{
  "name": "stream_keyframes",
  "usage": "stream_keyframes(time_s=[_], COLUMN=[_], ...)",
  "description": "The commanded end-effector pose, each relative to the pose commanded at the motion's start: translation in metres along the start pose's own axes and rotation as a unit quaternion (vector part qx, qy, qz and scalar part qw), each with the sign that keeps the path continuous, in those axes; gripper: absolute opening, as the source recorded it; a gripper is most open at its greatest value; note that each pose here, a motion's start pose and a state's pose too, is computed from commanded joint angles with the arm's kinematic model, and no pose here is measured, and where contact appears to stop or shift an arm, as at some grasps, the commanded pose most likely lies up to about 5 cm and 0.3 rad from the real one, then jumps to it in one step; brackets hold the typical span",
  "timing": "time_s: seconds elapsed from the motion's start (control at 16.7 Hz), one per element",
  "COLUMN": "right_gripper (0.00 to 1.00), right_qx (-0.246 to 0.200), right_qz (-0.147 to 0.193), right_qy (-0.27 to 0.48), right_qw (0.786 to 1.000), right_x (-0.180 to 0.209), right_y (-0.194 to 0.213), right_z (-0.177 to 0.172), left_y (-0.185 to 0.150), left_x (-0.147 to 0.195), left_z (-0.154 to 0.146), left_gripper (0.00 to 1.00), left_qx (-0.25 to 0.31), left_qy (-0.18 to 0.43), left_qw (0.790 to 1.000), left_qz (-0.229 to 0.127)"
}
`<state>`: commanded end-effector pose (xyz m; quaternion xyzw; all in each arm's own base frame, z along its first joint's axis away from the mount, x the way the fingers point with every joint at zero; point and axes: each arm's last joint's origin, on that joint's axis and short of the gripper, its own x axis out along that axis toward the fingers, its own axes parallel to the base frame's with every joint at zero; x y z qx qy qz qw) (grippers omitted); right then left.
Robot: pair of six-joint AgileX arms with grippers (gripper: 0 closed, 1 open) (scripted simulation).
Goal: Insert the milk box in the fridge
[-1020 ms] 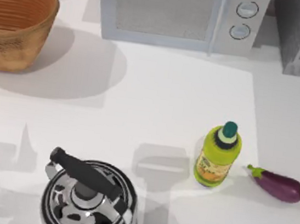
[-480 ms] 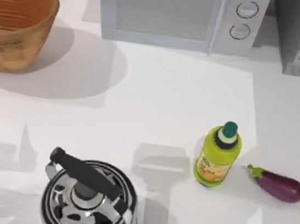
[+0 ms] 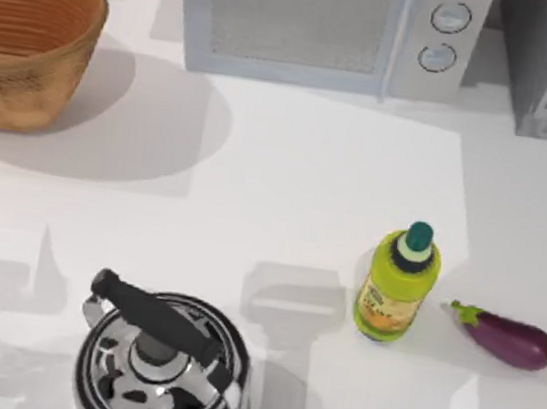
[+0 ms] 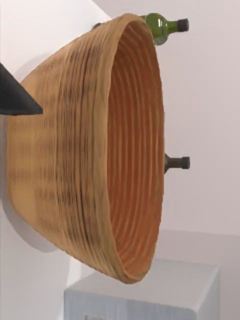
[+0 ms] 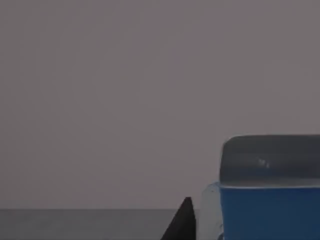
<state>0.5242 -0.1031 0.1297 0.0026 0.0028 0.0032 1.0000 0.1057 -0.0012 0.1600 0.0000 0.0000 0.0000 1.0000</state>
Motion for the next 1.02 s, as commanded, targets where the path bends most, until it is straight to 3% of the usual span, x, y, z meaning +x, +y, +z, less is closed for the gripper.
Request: stream_keyframes(time_s=[0.66, 1.02], right_gripper=[0.98, 1.00], right_qx=[0.000, 0.000], right_qz=[0.000, 0.000], right_qy=[0.000, 0.000], right_qw=[1.000, 1.000], right_x=[0.0000, 0.0000], right_y=[0.0000, 0.0000], right_z=[0.0000, 0.0000], left_y=[0.0000, 0.0000], left_x=[0.0000, 0.0000], left_z=[0.0000, 0.0000], left_gripper=[1.00, 1.00], left_qx=[0.000, 0.000], left_qy=[0.000, 0.000], left_qw=[1.000, 1.000], left_qz=[0.000, 0.000])
